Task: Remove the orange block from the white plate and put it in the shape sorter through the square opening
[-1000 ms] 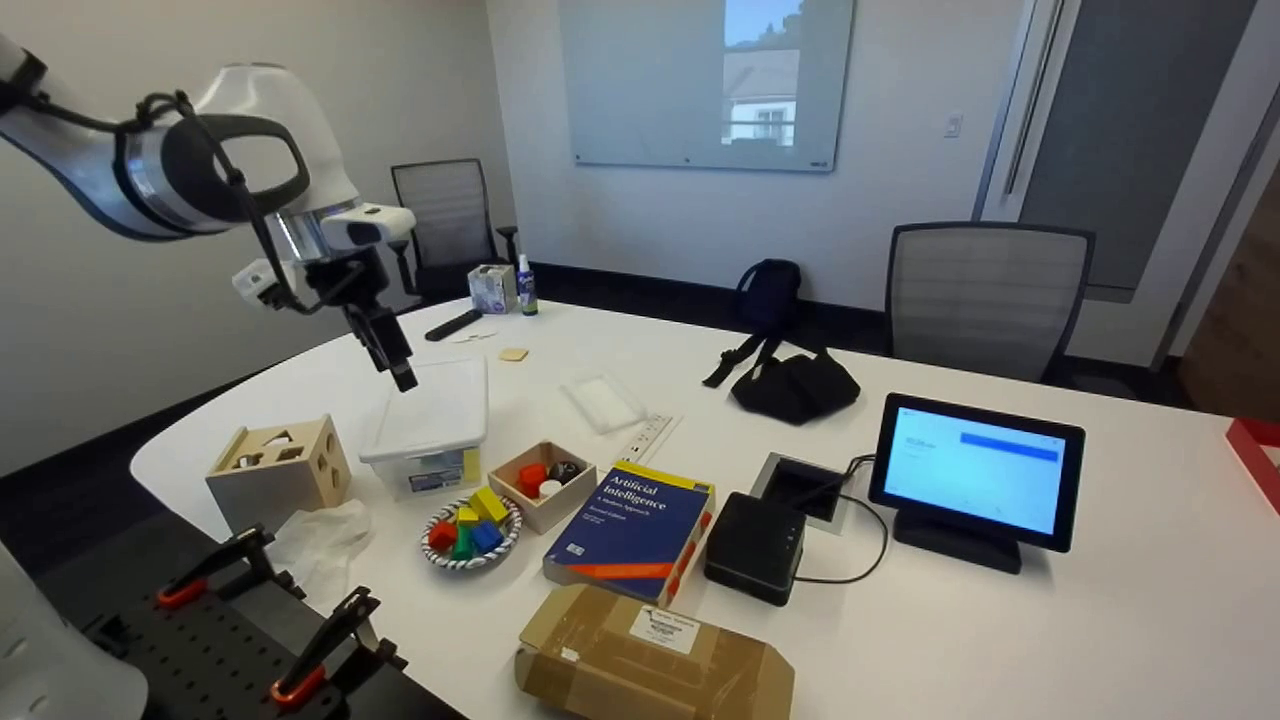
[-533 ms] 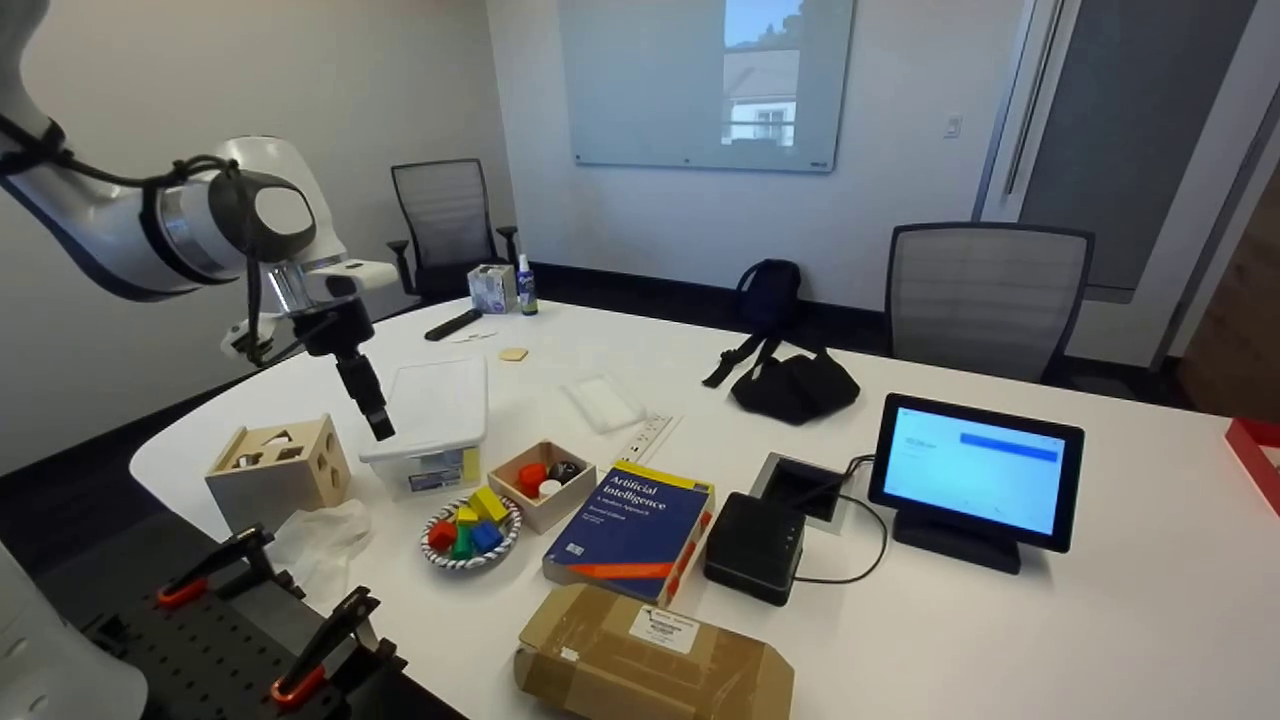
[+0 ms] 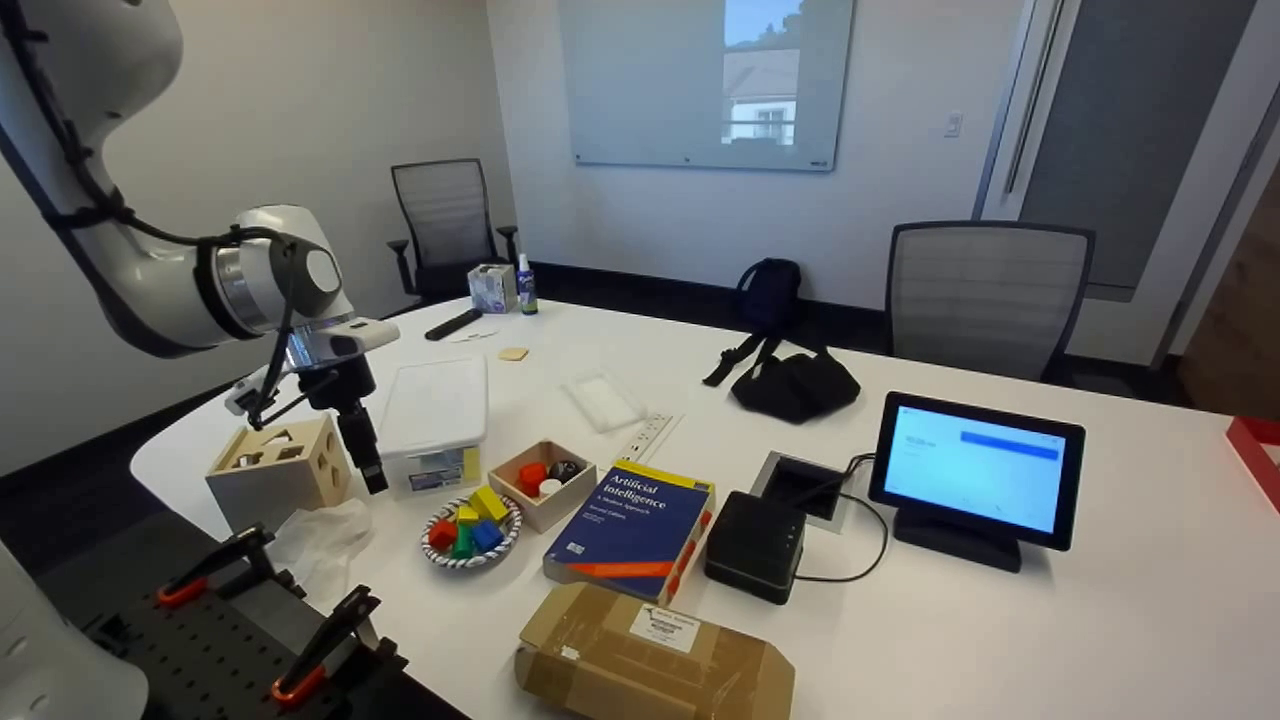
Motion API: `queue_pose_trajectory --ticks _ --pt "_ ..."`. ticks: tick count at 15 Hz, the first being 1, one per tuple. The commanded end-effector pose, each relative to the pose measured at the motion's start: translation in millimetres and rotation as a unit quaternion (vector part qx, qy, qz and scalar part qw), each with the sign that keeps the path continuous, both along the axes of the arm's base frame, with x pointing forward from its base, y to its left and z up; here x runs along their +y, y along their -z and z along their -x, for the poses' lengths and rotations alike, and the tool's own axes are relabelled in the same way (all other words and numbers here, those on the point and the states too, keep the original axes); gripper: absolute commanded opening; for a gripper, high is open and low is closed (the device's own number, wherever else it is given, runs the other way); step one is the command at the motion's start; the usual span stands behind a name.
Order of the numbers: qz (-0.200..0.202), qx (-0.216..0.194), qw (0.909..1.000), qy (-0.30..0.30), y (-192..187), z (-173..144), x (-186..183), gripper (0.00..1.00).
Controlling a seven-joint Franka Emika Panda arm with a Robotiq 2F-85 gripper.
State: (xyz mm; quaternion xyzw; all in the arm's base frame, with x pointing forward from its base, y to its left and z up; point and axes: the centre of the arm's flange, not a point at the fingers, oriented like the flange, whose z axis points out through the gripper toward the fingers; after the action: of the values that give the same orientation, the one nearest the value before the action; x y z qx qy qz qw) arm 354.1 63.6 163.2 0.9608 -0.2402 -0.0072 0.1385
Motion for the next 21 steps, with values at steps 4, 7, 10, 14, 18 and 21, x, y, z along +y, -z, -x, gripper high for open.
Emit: queue_pose_trajectory --ticks 4,7,10,14,18,21 --pt "0.027 -0.019 0.9992 0.024 56 -26 -4 1.0" --pt "0.033 -0.026 0.9988 0.027 73 -40 -4 1.0" --pt "0.03 -0.027 0.9988 0.027 91 -51 3 1.0" --pt "0.03 -0.019 0.999 0.028 115 -57 14 1.0" --pt "0.035 -0.014 0.9987 0.034 135 -61 19 1.0" --pt "0.043 -0.013 0.9983 0.039 144 -65 20 1.0"
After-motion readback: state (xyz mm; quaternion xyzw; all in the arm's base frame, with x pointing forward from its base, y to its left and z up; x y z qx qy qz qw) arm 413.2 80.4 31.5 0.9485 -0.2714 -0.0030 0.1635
